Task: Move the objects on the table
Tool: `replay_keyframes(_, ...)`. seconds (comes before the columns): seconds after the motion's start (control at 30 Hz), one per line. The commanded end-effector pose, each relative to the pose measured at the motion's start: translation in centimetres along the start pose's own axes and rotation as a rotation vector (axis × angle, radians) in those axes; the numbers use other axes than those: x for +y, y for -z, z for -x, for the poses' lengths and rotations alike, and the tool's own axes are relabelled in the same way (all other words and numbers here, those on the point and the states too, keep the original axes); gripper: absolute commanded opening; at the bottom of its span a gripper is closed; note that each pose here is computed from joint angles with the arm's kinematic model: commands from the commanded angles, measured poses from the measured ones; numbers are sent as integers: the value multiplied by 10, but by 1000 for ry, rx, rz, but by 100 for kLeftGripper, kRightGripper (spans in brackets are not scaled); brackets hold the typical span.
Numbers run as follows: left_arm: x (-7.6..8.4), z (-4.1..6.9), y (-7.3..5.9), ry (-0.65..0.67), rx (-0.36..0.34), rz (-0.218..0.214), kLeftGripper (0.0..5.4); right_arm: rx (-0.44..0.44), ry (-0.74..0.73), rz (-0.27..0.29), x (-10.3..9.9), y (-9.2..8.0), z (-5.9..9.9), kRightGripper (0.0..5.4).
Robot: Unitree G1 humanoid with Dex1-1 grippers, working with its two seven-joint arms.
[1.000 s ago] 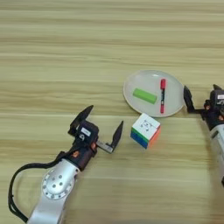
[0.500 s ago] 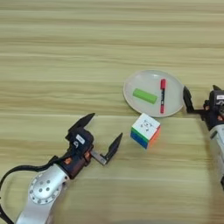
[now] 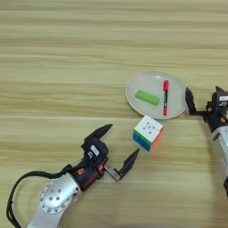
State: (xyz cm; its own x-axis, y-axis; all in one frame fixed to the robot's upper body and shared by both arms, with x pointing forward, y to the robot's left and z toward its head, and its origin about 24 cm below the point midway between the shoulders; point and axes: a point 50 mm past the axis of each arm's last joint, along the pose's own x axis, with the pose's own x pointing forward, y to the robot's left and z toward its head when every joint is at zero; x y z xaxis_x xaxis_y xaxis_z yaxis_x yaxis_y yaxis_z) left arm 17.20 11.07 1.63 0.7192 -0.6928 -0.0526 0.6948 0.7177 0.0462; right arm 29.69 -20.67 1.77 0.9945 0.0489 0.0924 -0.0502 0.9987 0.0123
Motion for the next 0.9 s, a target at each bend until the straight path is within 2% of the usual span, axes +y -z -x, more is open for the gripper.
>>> replay_keyframes(0.03, -3, -6, 2, 28, 11, -6, 540, -12, -3, -3, 3, -4, -6, 536)
replay_keyframes(0.3, -7, -17, 10, 50, 37, -2, 540, -13, -4, -6, 4, -4, -6, 536)
replay_keyframes(0.9, -7, -27, 15, 44, 54, -13, 540, -19, -6, -10, 7, -5, -5, 536)
